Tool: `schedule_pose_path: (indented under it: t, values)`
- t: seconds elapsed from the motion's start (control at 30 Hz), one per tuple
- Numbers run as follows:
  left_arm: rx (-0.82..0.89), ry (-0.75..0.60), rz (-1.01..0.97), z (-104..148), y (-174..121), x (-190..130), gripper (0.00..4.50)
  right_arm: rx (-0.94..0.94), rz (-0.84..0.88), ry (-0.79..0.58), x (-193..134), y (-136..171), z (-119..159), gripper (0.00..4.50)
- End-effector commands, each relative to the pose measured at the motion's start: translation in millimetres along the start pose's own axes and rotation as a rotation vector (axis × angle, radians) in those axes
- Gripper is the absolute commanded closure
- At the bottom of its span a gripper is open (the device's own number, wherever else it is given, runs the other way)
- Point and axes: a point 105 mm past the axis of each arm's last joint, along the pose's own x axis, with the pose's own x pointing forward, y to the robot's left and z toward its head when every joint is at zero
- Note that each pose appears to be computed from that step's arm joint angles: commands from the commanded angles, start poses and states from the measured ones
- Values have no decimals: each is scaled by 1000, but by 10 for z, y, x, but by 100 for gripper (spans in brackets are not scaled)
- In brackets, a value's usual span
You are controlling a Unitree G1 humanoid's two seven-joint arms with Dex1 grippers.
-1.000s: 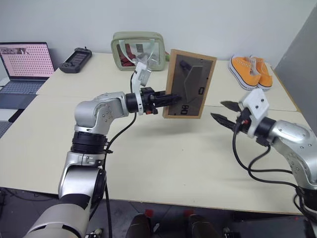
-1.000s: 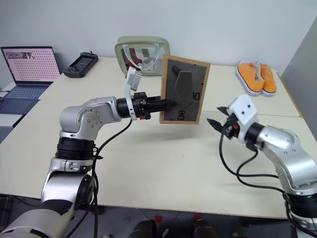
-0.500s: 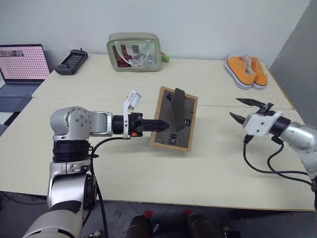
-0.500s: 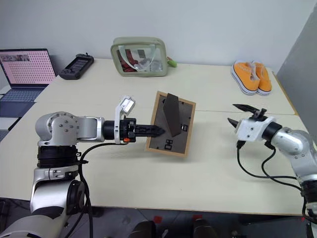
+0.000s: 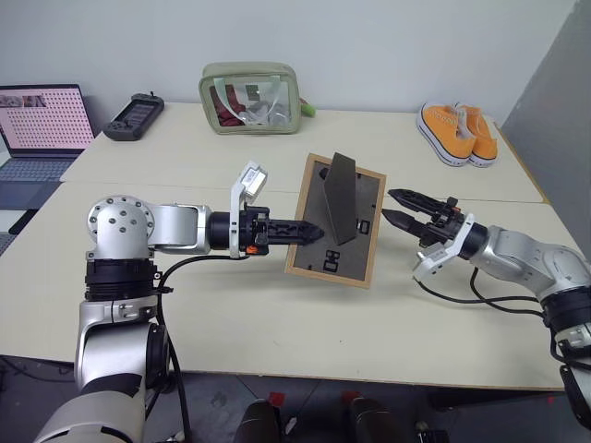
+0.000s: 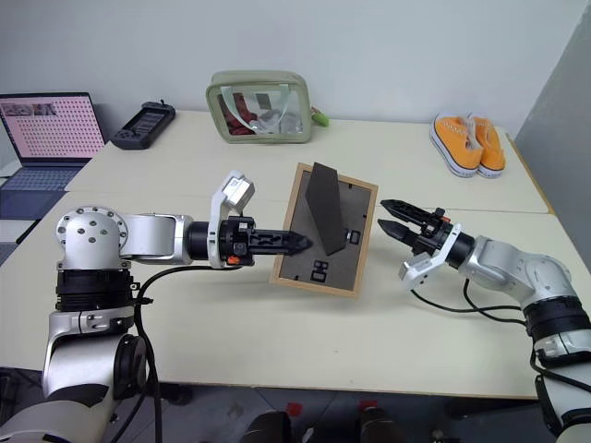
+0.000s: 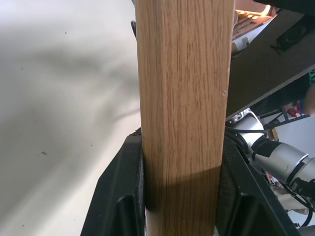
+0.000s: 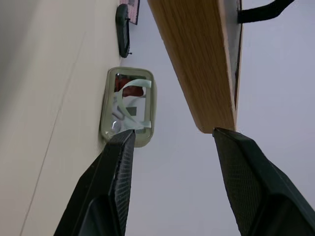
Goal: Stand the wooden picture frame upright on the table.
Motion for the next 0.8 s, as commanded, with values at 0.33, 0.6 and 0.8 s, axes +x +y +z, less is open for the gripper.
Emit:
schedule_pose_path:
  t: [0.33,0.6,0.8]
  values:
    - [15,-20,-39,83,-178,-15,322,-60,-157,-8,105,-338,-76,155]
    - [24,-15,-50,98,-226,19,322,-115,-137,-31,255,-255,0,77]
    - [24,-7,-63,100,-260,40,322,-129,-178,-91,402,-287,115,77]
